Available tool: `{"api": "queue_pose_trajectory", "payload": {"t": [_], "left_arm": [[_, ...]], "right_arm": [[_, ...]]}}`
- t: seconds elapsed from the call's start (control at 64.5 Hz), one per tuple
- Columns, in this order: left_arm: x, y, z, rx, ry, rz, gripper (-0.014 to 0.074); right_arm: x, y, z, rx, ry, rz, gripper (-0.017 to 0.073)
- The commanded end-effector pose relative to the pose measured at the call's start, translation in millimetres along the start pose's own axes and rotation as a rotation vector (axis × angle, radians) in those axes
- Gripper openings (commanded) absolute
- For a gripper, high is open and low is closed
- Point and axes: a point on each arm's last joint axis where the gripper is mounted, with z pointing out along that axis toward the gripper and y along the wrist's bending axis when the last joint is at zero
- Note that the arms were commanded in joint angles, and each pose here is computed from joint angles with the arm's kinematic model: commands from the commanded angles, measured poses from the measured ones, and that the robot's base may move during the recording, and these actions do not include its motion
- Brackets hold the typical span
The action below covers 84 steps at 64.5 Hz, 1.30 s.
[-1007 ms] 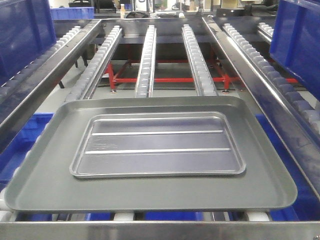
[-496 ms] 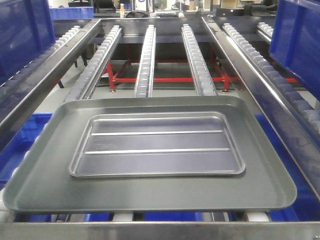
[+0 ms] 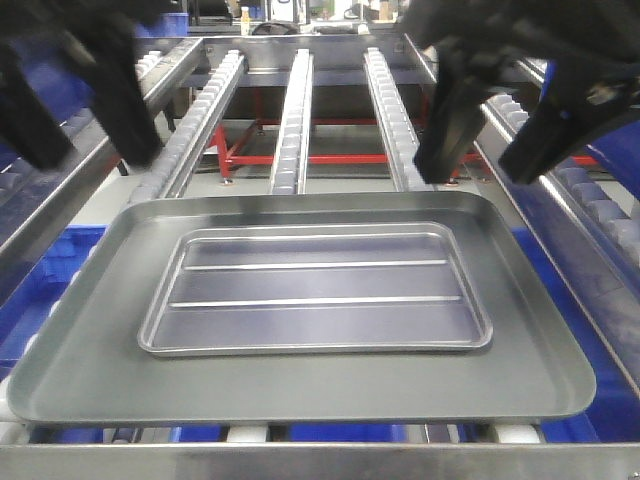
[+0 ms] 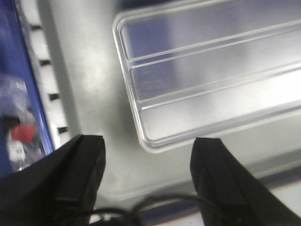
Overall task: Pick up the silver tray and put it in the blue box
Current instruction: 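Lower both grippers onto opposite short edges of the small silver tray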
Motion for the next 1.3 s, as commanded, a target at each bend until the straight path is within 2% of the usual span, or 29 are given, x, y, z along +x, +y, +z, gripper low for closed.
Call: {"api": "queue_pose_trajectory", "payload": {"t": [0.0, 0.124, 0.248, 0.325, 0.496, 0.604, 0.868, 1.286], "left_arm": [[-15, -4.9, 2, 0.013, -0.043, -0.062, 0.0307], [-14, -5.8, 27, -0.012, 0.014, -0.101, 0.0307], [-15, -6.4, 40, -0.021, 0.031, -0.097, 0.0306], [-17, -7.6, 45, -0.011, 0.014, -0.099, 0.0305], [-18, -6.9, 55, -0.027, 0.008, -0.137, 0.0305], [-18, -4.8, 62, -0.044, 0.019, -0.128, 0.0305], [-23, 4.1, 74, -0.051, 0.007, -0.153, 0.0305], [-19, 4.5, 99, -0.066, 0.043, -0.145, 0.0305]], "right_arm": [[-21, 0.0, -10, 0.07, -0.049, 0.04, 0.0508], [-33, -5.4, -1, 0.171, -0.041, 0.074, 0.0508], [-37, -4.6, 11, 0.168, -0.053, 0.106, 0.0508], [-37, -5.0, 21, 0.176, -0.031, 0.105, 0.0508], [-34, -6.3, 43, 0.195, 0.023, 0.109, 0.0508], [-33, -6.9, 54, 0.203, 0.048, 0.11, 0.0508], [-31, -10.0, 78, 0.214, 0.082, 0.11, 0.0508], [-32, -14.1, 94, 0.208, 0.08, 0.12, 0.0508]]}}
